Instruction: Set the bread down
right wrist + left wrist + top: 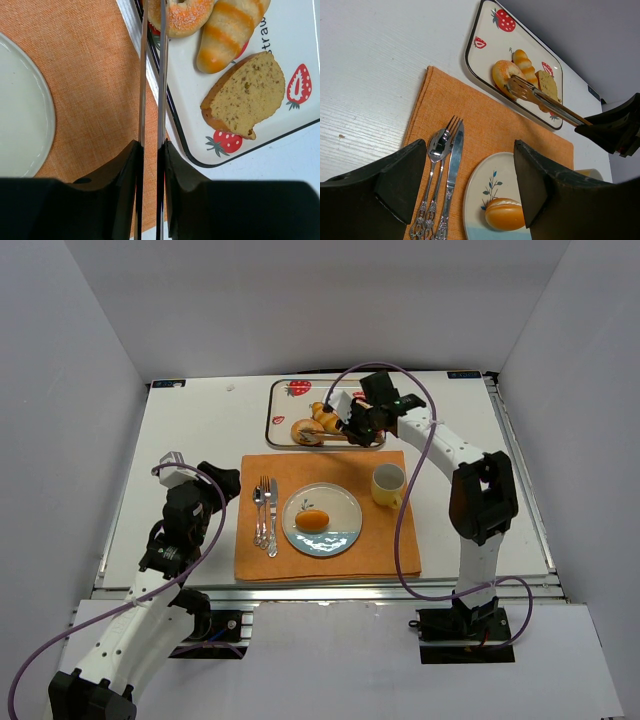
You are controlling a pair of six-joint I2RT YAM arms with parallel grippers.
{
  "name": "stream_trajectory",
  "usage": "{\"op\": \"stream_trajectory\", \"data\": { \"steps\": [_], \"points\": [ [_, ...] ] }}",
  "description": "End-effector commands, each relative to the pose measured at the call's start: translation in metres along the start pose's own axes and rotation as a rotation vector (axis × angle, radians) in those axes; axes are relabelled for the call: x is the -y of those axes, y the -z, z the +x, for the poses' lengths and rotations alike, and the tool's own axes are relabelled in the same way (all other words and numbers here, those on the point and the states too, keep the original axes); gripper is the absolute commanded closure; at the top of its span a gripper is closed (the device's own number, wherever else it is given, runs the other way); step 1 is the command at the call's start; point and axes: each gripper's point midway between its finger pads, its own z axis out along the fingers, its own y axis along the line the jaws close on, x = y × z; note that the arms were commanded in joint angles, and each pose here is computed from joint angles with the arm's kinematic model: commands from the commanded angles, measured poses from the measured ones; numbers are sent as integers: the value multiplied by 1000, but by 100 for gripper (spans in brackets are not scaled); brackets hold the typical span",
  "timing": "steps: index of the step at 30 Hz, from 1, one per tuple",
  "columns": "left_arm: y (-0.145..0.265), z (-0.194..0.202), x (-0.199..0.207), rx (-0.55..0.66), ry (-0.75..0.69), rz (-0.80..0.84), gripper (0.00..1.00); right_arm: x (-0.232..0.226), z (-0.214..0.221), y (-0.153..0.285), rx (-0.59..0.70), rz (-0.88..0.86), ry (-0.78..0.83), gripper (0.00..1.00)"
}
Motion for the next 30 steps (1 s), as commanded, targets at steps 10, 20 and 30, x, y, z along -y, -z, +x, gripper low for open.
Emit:
{"op": "stream_trajectory", "data": {
  "steps": [10,20,30],
  "points": [
    [2,-8,4,25,4,11,20,-50,-60,109,339,-99,55,100],
    [2,-5,1,22,2,13,20,-175,4,160,333,-339,-55,100],
    [-1,-2,4,6,-2,23,21,-180,35,154,255,-263,-77,96]
  ]
}}
